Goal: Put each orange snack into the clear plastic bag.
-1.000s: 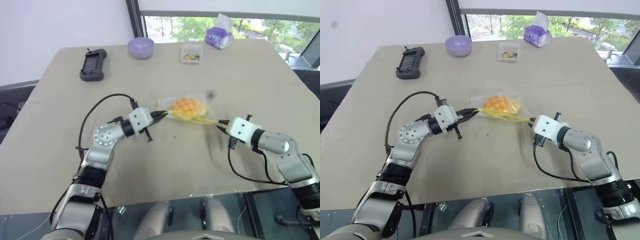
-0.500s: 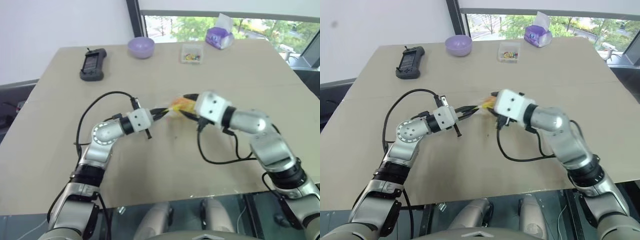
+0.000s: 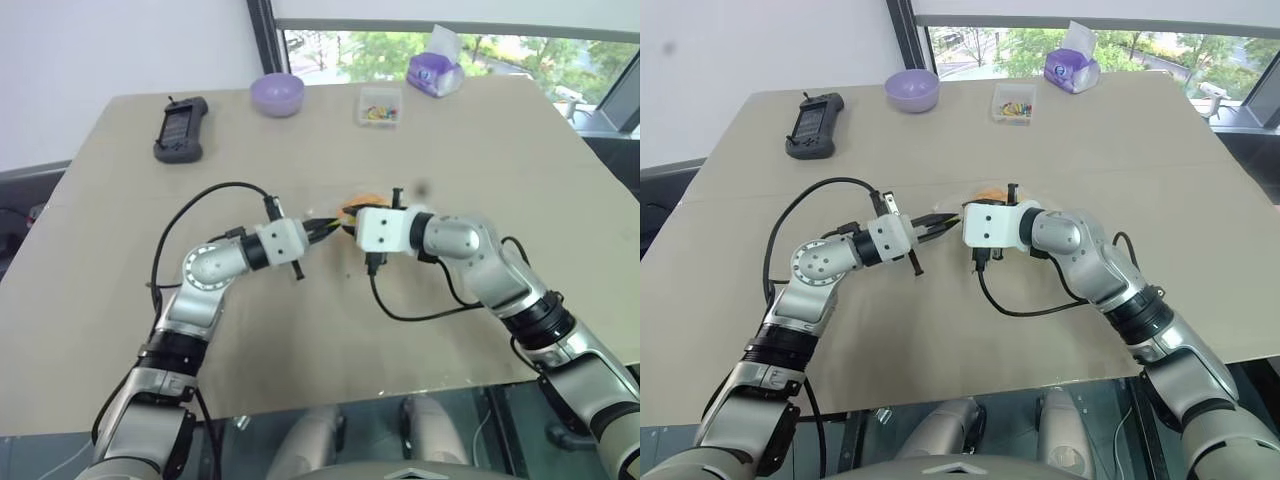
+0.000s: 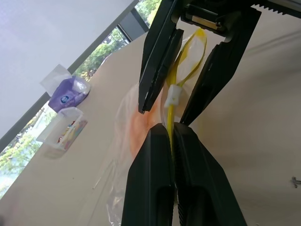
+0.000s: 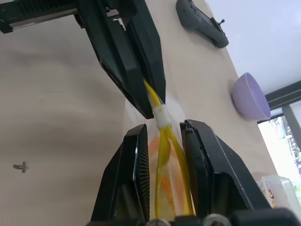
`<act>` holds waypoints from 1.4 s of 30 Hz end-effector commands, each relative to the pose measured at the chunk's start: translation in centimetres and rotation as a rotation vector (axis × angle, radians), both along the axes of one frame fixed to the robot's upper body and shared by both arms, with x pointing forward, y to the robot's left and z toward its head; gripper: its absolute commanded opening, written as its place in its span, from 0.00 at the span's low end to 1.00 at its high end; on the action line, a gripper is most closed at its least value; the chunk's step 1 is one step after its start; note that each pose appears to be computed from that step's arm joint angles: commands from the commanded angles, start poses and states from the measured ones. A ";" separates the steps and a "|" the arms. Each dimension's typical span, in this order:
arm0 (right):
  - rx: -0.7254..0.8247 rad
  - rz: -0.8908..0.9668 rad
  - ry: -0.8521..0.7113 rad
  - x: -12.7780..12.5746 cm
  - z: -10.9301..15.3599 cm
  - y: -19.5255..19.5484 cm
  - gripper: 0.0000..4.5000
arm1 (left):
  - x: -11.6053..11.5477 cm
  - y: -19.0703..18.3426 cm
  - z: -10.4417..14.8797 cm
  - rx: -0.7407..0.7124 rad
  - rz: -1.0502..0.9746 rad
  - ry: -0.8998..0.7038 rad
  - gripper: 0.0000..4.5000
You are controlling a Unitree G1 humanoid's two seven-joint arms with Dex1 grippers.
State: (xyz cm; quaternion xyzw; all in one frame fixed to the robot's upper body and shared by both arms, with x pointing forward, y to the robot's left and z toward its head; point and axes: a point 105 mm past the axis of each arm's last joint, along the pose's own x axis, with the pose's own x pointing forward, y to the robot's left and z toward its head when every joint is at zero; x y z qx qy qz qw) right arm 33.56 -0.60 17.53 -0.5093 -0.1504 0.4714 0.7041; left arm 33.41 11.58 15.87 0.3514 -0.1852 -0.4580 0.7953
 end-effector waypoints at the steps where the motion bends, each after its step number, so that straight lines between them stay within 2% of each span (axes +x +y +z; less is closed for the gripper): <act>1: 0.008 0.042 -0.087 -0.5 1.8 0.7 0.27 | -0.3 0.3 1.2 -0.018 0.002 -0.034 0.00; 11: -0.014 0.057 -0.149 -1.1 2.4 0.9 0.27 | -0.3 0.4 1.1 -0.025 0.003 -0.006 0.00; 30: -0.037 0.080 -0.150 -1.4 1.9 1.2 0.27 | -0.2 0.2 1.2 -0.027 0.004 -0.005 0.00; 31: -0.037 0.080 -0.151 -1.3 1.9 1.2 0.15 | -0.2 0.3 1.2 -0.026 0.005 -0.006 0.00; 33: -0.037 0.079 -0.153 -1.3 2.0 1.2 0.01 | -0.2 0.3 1.2 -0.024 0.006 -0.007 0.00; 42: -0.038 0.070 -0.155 -1.3 1.9 1.0 0.01 | -0.2 0.5 1.2 -0.020 0.011 -0.008 0.00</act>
